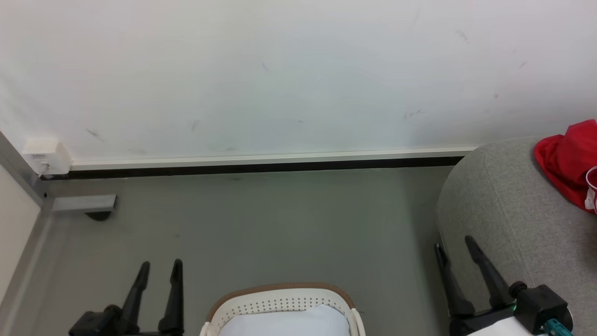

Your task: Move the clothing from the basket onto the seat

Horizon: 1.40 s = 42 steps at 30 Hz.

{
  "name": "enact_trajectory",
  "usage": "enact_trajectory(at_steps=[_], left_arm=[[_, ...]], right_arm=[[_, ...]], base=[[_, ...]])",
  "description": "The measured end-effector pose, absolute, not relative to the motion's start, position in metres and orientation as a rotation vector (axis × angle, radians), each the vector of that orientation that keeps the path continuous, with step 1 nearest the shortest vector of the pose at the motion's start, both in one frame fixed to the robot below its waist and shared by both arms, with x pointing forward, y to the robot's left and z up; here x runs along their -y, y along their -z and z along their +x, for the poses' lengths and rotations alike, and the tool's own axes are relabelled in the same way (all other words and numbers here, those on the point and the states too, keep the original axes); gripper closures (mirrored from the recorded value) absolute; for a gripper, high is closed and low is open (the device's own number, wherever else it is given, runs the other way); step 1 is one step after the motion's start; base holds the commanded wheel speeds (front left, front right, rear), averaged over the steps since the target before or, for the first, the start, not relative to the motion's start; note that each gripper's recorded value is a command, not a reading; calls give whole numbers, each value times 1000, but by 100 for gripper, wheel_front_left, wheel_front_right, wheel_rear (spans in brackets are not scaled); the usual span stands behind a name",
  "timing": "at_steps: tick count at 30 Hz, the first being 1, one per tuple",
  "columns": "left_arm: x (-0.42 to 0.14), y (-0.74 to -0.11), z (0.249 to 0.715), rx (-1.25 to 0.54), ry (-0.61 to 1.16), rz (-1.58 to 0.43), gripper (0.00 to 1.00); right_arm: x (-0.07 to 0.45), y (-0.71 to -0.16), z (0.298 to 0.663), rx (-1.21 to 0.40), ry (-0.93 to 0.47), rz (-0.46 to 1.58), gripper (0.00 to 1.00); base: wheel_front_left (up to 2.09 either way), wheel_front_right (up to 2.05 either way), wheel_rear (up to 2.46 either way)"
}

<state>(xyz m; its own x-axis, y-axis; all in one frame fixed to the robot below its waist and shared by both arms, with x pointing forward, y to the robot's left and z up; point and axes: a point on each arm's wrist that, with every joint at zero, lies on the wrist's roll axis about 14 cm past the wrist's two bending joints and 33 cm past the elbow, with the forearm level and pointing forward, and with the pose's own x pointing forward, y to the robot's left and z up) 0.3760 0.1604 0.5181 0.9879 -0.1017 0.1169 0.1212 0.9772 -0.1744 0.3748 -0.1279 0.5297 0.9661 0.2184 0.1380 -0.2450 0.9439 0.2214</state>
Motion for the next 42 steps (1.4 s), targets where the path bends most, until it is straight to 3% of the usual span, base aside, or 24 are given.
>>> enact_trajectory(at_steps=[6,42], left_arm=[[-158,-498,371,40,100,-214,100],[-181,-486,379,-65,-18,-769,100]], right_arm=[[128,-504,365,32,-223,263,100],[167,-495,374,-40,-60,805,100]], base=[[0,0,0],[0,0,0]])
